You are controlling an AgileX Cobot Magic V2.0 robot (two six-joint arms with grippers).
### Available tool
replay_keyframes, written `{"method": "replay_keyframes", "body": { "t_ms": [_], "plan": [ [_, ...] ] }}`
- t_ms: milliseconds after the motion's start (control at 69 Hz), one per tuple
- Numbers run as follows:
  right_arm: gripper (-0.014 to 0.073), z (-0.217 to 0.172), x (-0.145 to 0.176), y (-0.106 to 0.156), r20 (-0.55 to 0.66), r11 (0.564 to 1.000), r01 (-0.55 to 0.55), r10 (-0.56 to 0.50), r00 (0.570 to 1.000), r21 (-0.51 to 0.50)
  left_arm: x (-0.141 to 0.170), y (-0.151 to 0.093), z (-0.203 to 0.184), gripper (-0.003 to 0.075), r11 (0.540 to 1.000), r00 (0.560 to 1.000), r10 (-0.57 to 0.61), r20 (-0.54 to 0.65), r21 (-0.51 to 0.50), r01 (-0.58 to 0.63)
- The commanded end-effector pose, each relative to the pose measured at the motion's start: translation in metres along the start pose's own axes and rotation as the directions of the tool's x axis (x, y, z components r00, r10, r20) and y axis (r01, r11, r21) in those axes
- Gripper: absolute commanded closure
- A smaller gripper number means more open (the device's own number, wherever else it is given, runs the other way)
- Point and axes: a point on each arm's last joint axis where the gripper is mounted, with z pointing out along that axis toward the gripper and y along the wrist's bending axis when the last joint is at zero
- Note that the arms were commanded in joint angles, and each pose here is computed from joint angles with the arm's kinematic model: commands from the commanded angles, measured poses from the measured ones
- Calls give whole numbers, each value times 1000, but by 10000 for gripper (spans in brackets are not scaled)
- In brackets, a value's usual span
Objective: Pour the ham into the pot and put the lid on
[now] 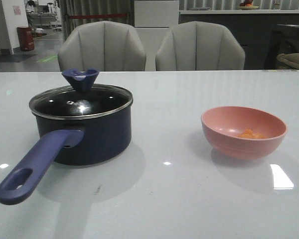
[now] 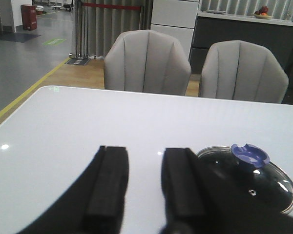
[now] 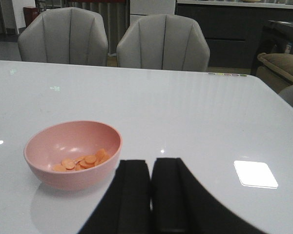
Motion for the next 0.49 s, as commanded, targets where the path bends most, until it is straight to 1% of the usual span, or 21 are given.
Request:
{"method": "replay_keyframes", "body": {
  "t_ms": [0,58,203,275,319,478],
  "plan": [
    [438,-2,-10,0,103,1000,13,-13,995,-2,-15,-2,0,199,1000,998,-4,69,14,3],
    [438,-2,-10,0,103,1000,13,-13,995,-2,-15,-2,0,171,1000,998,5,70,9,-6],
    [438,-2,-10,0,103,1000,13,-13,995,-2,-16,-2,0,169,1000,997,9,76,9,-9],
    [438,-2,-10,0,103,1000,13,-13,995,-2,-16,-2,0,169,1000,997,-16,72,19,15],
    [438,-2,-10,0,103,1000,13,-13,995,-2,-14,-3,0,169,999,998,-36,52,25,34],
    [438,-2,-10,0,103,1000,13,-13,995,-2,-19,-3,4,169,1000,997,-21,-74,7,22]
  ]
}}
